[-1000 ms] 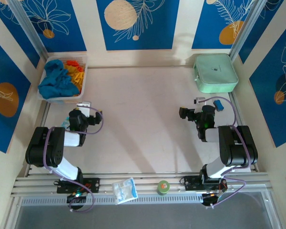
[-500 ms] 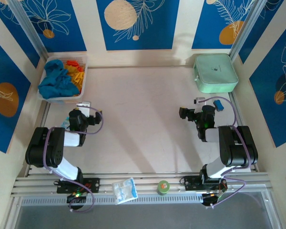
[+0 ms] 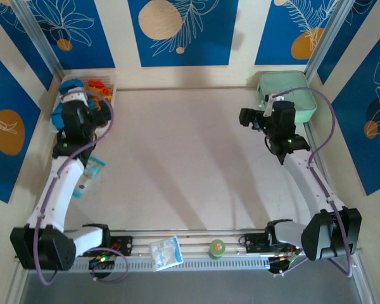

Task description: Fold and stack the t-shirts

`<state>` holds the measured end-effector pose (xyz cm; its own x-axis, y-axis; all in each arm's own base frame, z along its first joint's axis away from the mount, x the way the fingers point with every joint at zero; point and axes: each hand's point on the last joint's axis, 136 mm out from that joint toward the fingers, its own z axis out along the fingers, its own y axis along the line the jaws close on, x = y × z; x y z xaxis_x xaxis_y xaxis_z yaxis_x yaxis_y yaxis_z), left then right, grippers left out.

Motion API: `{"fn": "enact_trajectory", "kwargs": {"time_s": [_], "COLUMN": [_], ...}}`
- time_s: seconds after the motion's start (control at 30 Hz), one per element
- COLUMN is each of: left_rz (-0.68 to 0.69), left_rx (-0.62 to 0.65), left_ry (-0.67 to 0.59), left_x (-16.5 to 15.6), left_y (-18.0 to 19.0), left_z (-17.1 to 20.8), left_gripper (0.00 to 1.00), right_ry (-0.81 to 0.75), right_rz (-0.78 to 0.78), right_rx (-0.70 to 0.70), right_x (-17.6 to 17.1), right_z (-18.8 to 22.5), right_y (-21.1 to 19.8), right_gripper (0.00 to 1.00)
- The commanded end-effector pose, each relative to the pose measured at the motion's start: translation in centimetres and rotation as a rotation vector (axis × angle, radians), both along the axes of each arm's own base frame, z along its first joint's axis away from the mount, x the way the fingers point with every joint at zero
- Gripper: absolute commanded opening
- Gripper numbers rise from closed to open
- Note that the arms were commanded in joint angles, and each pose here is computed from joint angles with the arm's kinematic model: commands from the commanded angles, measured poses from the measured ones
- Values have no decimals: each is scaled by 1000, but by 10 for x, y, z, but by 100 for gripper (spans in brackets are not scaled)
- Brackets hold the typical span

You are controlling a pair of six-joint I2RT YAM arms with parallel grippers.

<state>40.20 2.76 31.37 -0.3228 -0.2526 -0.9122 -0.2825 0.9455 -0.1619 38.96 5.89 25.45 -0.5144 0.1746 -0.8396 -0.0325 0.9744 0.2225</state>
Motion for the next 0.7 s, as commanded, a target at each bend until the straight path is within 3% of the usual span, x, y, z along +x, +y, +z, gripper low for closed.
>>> {"fn": "enact_trajectory", "kwargs": {"time_s": [0.0,0.33,0.67], "left_rz": [105,292,273], "left_rx": [-27,-131,-118], "left_ry": [336,439,465], "left_x": [-12,47,98], "left_y": [24,118,160], "left_z": [-61,-81,-142], "left_gripper": [100,91,90], "right_ry": [222,295,369], "right_rz": [34,178,238], "right_rx": [-8,-3,-46], "right_x": [-28,-36,-33], "right_z": [-37,-54,-79], "right_y": [12,51,78], "right_gripper": [100,97,96]}}
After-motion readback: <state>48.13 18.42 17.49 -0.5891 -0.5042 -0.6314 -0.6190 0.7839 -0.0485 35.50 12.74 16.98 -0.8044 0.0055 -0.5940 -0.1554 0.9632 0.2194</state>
